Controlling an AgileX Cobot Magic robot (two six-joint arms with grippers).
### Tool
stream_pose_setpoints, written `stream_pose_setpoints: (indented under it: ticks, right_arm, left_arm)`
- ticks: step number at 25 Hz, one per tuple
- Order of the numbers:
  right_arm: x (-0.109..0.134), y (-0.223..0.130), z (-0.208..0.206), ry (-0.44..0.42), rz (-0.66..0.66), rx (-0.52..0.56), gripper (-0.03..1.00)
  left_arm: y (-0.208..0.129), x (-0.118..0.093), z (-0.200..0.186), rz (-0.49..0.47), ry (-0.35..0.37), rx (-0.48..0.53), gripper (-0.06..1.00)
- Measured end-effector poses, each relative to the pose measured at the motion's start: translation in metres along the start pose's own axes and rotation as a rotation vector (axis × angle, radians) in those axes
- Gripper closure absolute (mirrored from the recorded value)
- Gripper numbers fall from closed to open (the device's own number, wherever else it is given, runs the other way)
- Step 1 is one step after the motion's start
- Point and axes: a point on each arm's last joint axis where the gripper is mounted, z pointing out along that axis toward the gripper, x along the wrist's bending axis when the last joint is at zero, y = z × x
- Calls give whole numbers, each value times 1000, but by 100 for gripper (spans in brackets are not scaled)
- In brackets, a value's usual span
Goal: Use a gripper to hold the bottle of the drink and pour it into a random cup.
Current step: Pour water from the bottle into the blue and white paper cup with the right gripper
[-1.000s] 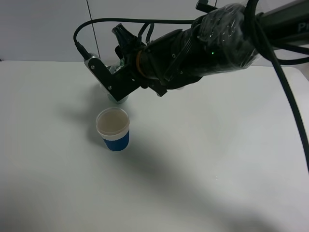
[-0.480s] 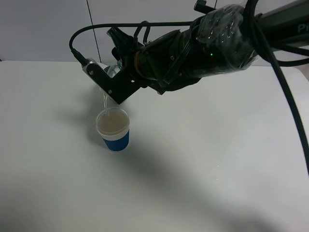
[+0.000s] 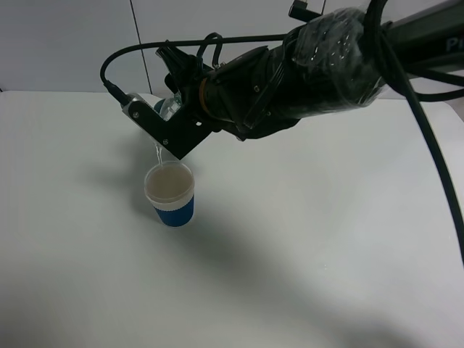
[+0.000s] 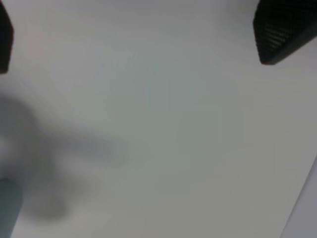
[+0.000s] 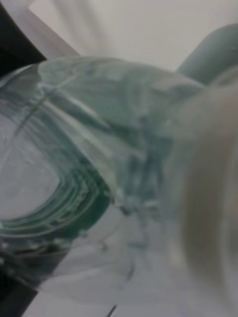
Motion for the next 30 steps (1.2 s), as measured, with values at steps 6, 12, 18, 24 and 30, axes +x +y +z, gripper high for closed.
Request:
stream_pose_setpoints:
  ticks: [6,12,18,24,30]
  right_arm:
    - [0,0,0,0,-17,0,41]
    - [0,0,0,0,-33,0,41]
    - [0,0,0,1,-44,4,41]
    - [0,-1,0,4,-78,15,41]
    - [0,-2,0,5,-79,18,41]
  left_arm:
    - [0,0,0,0,-1,0,-4]
    - [0,0,0,0,-1,0,-4]
    - [0,0,0,-1,-2,0,-4]
    - [0,0,0,-1,-2,0,-4]
    - [0,0,0,-1,-2,0,-4]
